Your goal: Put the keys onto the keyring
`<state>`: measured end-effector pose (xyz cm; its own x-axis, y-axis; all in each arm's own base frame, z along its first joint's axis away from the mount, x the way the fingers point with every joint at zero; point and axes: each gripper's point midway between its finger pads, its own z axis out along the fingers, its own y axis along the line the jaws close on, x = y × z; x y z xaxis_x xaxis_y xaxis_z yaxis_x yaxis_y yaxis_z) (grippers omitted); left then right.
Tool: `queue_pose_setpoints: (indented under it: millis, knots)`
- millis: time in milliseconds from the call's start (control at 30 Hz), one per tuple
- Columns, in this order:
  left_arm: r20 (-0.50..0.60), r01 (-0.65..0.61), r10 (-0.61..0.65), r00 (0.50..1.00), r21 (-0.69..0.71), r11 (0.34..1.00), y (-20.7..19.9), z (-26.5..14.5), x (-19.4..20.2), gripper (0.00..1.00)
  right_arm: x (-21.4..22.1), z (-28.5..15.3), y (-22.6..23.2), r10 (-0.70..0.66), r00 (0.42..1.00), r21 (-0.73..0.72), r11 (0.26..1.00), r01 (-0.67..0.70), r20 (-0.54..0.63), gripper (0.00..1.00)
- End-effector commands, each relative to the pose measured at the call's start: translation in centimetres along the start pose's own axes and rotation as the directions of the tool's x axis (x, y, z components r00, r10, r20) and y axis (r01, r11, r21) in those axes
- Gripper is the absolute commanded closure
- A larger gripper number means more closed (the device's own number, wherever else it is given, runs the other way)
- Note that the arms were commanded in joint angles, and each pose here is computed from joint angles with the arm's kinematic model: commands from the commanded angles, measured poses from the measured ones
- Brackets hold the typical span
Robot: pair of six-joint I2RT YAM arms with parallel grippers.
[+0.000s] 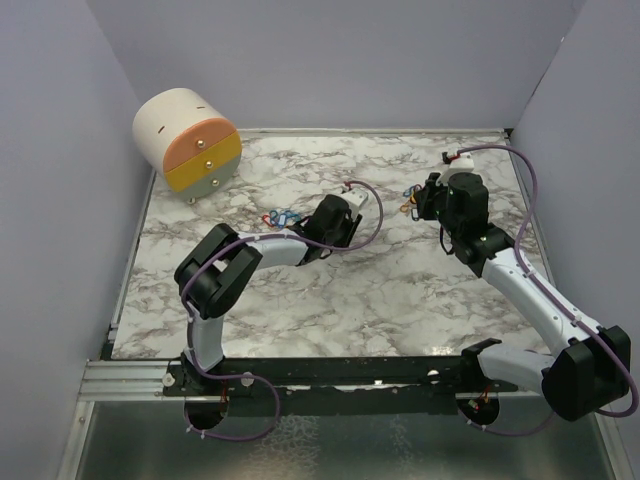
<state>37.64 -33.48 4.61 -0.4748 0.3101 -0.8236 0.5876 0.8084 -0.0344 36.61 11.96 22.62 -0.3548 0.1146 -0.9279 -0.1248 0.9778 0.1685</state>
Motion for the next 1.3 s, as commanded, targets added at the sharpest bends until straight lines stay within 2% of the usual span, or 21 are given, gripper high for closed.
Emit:
queue_pose_setpoints:
  millis: [0,467,1033,1100,1267]
  knots:
    - [0.017,0.017,-0.017,1.0,0.011,1.0,-0.7,-1.4,-0.7,0.61,-0.4,-0.6,0.7,0.004,1.0,-0.033,0.999,-0.004,0.016,0.99]
    - [-0.001,0.013,-0.013,1.0,-0.014,1.0,-0.2,-1.2,0.5,0.56,-0.4,-0.7,0.8,0.004,1.0,-0.04,0.999,-0.003,0.015,0.99]
    - [-0.048,-0.09,0.086,0.995,-0.09,0.992,-0.3,1.0,2.0,0.55,-0.3,-0.5,0.7,-0.001,1.0,-0.035,0.999,0.001,0.012,0.99]
    - [-0.055,-0.095,0.09,0.994,-0.098,0.991,-0.2,1.2,2.2,0.57,-0.3,-0.5,0.7,-0.001,1.0,-0.034,0.999,0.001,0.012,0.99]
    - [-0.048,-0.092,0.088,0.995,-0.105,0.99,-0.2,0.8,1.9,0.7,-0.3,-0.5,0.6,0.0,1.0,-0.033,0.999,0.0,0.014,0.99]
